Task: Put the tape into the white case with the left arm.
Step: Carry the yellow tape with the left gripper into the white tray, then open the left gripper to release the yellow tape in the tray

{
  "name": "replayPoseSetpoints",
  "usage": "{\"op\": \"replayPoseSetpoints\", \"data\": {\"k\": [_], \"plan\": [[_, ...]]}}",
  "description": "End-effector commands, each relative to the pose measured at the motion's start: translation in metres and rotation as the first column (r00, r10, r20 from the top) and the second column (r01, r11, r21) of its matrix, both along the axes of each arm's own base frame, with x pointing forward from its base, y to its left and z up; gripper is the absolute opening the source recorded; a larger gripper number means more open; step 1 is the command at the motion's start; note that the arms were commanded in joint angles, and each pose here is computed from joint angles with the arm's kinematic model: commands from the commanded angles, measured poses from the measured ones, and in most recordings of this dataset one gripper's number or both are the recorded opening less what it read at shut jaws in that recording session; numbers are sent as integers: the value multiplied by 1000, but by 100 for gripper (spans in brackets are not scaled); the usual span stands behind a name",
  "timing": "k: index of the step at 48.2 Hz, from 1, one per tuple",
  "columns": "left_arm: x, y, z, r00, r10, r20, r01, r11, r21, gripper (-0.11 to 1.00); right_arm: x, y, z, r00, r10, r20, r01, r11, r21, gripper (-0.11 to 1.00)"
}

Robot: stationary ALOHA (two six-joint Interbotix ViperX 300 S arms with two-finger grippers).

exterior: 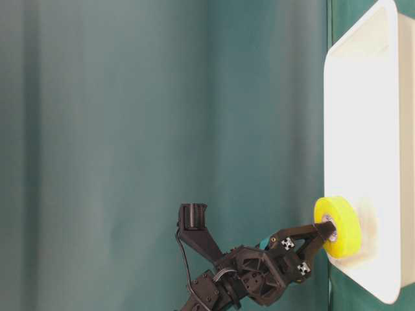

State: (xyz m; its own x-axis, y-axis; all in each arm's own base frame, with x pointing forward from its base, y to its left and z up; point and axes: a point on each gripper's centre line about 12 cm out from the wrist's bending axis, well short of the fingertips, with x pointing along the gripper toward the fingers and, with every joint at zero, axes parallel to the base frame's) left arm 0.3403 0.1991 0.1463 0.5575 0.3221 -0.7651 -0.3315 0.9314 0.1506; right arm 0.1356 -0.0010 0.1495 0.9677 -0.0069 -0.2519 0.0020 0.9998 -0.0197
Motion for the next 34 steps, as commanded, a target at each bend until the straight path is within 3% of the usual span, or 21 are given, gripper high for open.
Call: {"op": "replayPoseSetpoints", "data": {"k": [1,16,18,27,34], "plan": [[3,4,10,1000,3,30,-4,1000,19,27,2,0,4,1000,0,14,0,1000,0,-9],[2,4,9,1000,6,28,-6,1000,16,27,2,0,4,1000,0,14,0,1000,0,-9],[3,4,10,999,6,32,-6,1000,18,32,2,0,5,1000,0,15,0,1000,0,-9],[3,4,10,999,3,36,-4,1000,23,85,2,0,4,1000,0,12,0,1000,0,-9],[3,4,10,999,3,35,-4,1000,22,84,2,0,5,1000,-1,15,1,1000,0,-9]]}}
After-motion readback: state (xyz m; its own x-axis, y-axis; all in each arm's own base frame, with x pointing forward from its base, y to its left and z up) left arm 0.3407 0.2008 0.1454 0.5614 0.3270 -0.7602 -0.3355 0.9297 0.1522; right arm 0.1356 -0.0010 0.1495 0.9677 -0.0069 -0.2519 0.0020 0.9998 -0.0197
